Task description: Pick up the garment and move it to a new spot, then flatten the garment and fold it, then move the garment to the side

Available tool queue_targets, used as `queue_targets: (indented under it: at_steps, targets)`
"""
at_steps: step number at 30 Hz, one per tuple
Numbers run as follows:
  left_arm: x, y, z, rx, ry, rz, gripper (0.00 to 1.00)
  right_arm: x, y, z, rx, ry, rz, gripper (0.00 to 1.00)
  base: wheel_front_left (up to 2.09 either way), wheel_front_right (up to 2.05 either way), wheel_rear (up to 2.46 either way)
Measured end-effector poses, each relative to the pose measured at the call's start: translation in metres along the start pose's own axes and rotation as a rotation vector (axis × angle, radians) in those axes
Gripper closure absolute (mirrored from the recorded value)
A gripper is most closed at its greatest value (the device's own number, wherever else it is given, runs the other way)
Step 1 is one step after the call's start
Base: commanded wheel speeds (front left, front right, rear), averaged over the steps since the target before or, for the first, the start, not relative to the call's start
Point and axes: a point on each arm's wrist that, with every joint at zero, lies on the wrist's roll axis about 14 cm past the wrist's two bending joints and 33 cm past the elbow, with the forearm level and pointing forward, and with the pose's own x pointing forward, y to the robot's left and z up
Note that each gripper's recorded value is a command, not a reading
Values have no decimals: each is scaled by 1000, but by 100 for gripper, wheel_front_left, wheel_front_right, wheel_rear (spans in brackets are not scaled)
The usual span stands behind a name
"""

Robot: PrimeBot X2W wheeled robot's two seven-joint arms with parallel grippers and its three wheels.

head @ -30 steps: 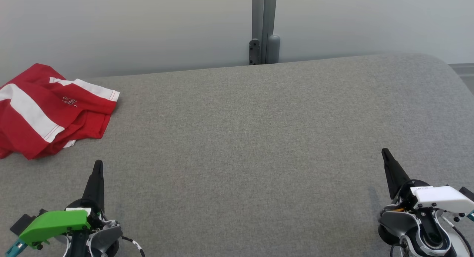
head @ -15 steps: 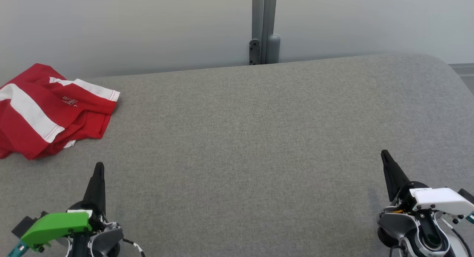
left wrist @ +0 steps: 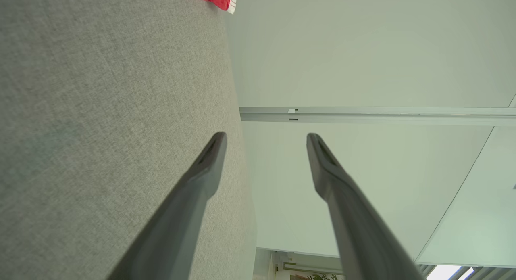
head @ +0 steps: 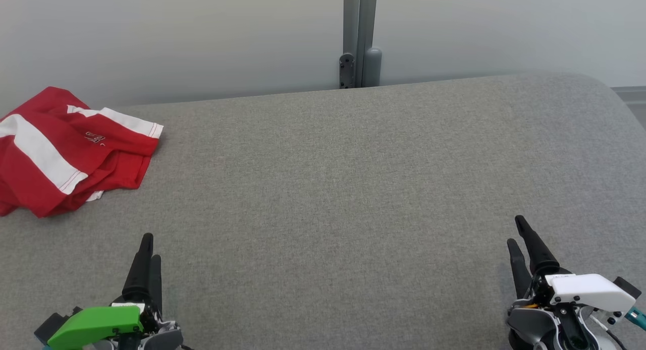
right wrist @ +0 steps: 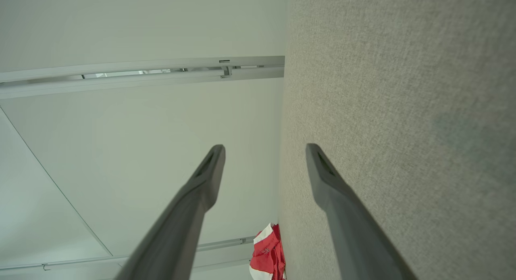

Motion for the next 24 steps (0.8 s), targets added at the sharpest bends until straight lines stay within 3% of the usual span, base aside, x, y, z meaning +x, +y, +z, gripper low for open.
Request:
queue_targets:
  at_steps: [11, 24]
  targets:
    - [1, -12, -7, 127, -2, -19, 0, -1, 8, 3, -107, -28, 23, 0, 0, 0, 0]
    - [1, -30, -14, 394, -17, -51, 0, -2, 34, -1, -389, -47, 104, 0, 0, 0, 0]
